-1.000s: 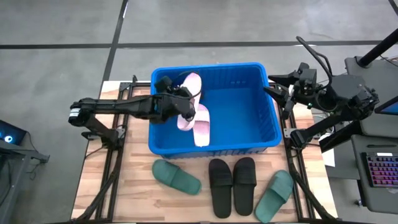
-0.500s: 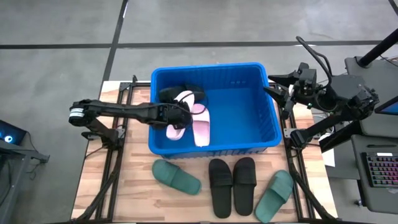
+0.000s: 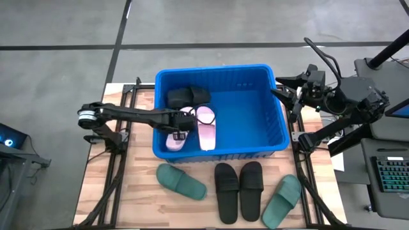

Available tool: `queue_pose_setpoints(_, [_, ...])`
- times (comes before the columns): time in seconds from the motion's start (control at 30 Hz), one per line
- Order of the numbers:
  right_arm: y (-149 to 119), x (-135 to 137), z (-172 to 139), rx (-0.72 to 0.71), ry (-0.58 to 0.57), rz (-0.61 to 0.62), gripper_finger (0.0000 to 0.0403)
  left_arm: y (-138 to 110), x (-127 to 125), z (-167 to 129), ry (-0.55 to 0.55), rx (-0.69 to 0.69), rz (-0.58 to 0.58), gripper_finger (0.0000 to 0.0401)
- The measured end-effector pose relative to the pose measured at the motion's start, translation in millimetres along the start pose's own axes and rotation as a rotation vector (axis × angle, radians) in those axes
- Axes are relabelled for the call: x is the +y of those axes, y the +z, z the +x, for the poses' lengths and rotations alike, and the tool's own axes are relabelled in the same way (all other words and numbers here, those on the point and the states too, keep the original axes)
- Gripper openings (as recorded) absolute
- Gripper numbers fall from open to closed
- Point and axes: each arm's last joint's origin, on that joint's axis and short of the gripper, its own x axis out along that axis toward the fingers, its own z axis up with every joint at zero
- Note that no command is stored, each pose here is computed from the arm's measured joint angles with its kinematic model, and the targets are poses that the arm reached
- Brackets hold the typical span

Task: Pick and place slides into bin
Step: Put the pink slide into the blue container

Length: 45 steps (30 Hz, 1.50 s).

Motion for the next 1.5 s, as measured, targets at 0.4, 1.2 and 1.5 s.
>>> queue_pose_setpoints(0.4, [0.0,0.0,0.0,0.0,0.0,0.0,0.021,7.2,-16.5,39.1,0.062,0.226,-0.104,0.0])
queue_pose_setpoints(1.2, [0.0,0.0,0.0,0.0,0.0,0.001,0.021,16.2,-20.6,59.6,0.004,0.228,-0.174,0.0013])
queue_pose_setpoints(1.5, [0.0,0.0,0.0,0.0,0.0,0.0,0.021,14.3,-13.4,66.9,-0.22,0.262,-0.239,0.0132])
